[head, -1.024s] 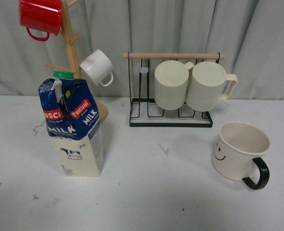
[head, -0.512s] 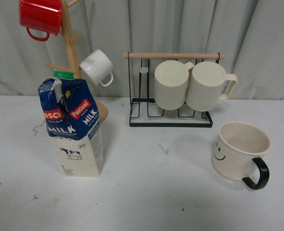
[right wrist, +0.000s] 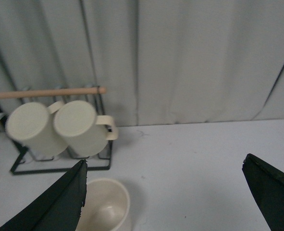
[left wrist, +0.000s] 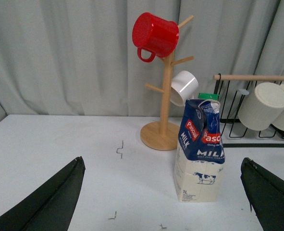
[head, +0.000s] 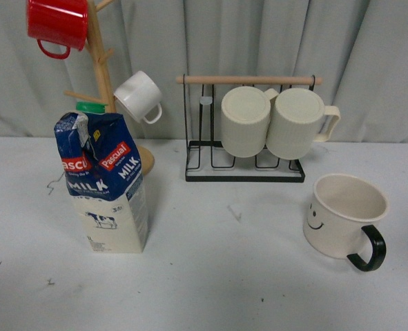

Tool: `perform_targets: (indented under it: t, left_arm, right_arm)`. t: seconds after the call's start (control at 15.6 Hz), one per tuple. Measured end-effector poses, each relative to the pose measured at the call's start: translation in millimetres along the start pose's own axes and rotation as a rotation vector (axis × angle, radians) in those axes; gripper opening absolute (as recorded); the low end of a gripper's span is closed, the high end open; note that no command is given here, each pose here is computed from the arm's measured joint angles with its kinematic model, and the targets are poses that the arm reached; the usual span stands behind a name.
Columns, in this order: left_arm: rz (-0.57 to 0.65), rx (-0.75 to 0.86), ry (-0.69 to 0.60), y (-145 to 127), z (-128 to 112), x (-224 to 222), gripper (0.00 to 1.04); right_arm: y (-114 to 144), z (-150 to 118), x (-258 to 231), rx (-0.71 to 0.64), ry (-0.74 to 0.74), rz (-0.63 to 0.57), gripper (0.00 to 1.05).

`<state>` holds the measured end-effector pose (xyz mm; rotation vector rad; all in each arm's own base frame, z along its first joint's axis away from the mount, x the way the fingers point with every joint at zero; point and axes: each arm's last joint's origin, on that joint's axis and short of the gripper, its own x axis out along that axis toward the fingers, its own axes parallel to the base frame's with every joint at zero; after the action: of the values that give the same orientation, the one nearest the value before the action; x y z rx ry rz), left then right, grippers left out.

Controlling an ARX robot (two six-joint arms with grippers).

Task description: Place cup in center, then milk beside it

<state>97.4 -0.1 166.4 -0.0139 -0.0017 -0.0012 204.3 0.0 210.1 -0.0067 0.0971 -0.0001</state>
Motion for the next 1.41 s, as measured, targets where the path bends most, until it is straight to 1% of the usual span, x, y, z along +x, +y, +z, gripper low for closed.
perform_targets:
  t: [0.06, 0.13, 0.26, 0.32, 0.45, 0.58, 0.7, 0.9, 1.22, 1.34, 1.41]
  left_arm:
    - [0.001, 0.0, 0.0, 0.0, 0.0, 0.0, 0.98]
    - [0.0, 0.0, 0.0, 0.0, 0.0, 0.0, 0.98]
    - [0.0, 0.0, 0.0, 0.0, 0.0, 0.0, 0.98]
    - [0.0, 0.0, 0.0, 0.0, 0.0, 0.0, 0.98]
    - [0.0, 0.0, 0.0, 0.0, 0.0, 0.0, 0.98]
    - [0.0, 0.0, 0.0, 0.0, 0.0, 0.0, 0.98]
    - [0.0, 0.0, 0.0, 0.0, 0.0, 0.0, 0.98]
    - [0.0, 0.0, 0.0, 0.0, 0.0, 0.0, 0.98]
    - [0.0, 0.0, 0.0, 0.0, 0.0, 0.0, 0.98]
    - [0.0, 0.0, 0.0, 0.0, 0.0, 0.0, 0.98]
    - [0.0, 0.0, 0.0, 0.0, 0.0, 0.0, 0.98]
  right_arm:
    - [-1.7, 2.1, 25.4, 0.031, 0.033, -0.057, 0.98]
    - [-2.0, -4.1, 53.8, 0.072, 0.131, -0.104, 0.98]
    - [4.8, -27.1, 99.3, 0.143, 0.312, -0.158, 0.98]
    - [11.6, -37.1, 115.4, 0.182, 0.391, -0.146, 0.98]
    - [23.3, -49.1, 142.6, 0.252, 0.457, -0.139, 0.98]
    - [25.7, -58.5, 164.9, 0.311, 0.522, -0.136, 0.98]
    - [30.2, -68.3, 175.9, 0.329, 0.607, -0.125, 0.98]
    - [48.5, -76.9, 180.6, 0.314, 0.698, -0.048, 0.98]
    - [45.2, -93.7, 179.8, 0.296, 0.782, -0.085, 0.98]
    - [45.0, -96.2, 180.1, 0.292, 0.787, -0.094, 0.98]
    - [44.6, -96.0, 180.3, 0.287, 0.78, -0.108, 0.9]
